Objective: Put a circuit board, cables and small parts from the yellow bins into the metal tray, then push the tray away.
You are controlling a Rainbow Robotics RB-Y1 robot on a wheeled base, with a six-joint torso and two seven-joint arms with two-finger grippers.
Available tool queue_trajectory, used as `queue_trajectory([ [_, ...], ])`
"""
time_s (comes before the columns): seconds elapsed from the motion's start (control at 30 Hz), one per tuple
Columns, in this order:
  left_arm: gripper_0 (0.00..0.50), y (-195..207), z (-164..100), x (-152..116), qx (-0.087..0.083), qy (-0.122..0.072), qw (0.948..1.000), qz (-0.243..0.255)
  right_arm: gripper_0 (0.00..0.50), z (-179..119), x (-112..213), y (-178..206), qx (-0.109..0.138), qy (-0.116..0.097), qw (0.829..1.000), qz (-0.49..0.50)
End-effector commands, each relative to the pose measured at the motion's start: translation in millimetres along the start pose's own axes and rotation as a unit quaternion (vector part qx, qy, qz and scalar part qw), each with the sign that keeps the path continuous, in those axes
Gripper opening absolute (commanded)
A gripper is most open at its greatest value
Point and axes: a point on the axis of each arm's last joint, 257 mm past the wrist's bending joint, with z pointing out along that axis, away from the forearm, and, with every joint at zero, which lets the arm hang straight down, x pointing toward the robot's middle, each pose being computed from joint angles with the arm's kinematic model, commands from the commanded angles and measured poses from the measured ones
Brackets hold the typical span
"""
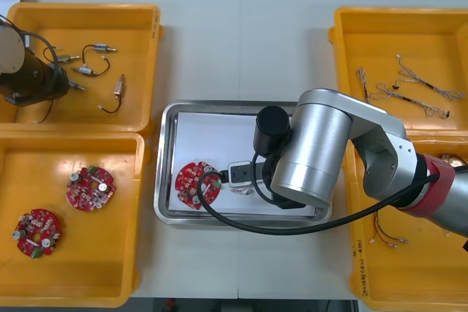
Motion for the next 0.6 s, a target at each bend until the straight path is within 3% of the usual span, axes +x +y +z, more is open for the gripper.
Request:
queue_trajectory([
  [0.03,0.000,-5.0,-16.9,-27.3,0.002,-0.023,0.9986,0.047,0.500,-16.7,0.9,-18.4,0.015,-0.004,1.000,-0.004],
  [0.23,0.000,-2.9,-31.0,-27.8,-0.006,-0.012,0.9983,0.057,0.500,-32.1,-2.0,-24.6,0.008,-0.004,1.000,0.012],
  [0.43,0.000,-3.3,-52.4,-27.0,-0.002,0.004,0.9984,0.057,0.500,-59.3,-0.6,-29.9,0.007,-0.003,1.000,0.030],
  [0.6,0.000,-5.3,-70.4,-29.8,0.000,0.008,0.9982,0.059,0.500,-85.5,-15.9,-51.7,0.033,-0.048,0.997,0.055],
])
